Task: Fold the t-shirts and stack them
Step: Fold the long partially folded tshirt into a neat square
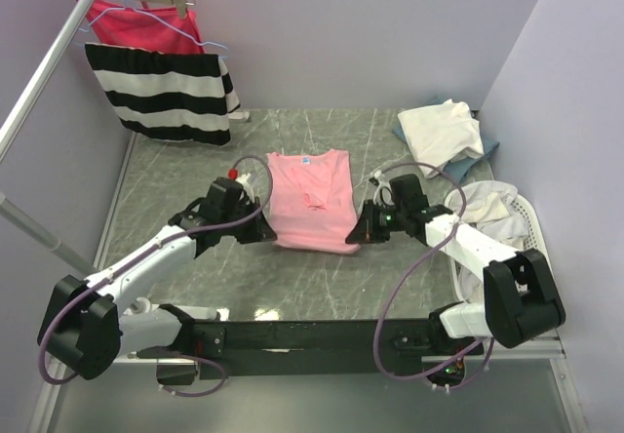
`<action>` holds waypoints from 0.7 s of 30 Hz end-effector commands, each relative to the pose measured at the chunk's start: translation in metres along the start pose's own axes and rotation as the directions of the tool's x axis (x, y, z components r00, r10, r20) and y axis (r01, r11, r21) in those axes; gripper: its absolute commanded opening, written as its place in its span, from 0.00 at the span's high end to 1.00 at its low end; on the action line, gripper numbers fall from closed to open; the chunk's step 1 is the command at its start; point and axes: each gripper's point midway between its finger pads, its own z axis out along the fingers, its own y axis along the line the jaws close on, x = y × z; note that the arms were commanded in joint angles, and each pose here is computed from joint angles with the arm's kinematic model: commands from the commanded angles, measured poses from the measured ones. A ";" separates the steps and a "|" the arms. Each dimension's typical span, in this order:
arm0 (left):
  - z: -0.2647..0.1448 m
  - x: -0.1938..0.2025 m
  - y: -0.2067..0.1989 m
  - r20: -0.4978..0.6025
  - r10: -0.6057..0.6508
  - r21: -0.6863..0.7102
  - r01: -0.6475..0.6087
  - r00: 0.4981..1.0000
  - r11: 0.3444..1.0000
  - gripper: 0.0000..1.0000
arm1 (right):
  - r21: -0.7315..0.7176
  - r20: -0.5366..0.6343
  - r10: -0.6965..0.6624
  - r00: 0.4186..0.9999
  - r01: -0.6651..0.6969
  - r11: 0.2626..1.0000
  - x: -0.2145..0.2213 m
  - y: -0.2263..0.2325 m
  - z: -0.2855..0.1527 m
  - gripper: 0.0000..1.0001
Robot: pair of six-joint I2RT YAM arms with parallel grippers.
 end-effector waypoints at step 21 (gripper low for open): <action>0.090 -0.210 0.021 0.166 0.078 -0.123 -0.058 0.983 0.991 0.99 | 0.010 0.054 -0.021 0.998 0.021 1.000 -0.229 -0.013 0.058 0.97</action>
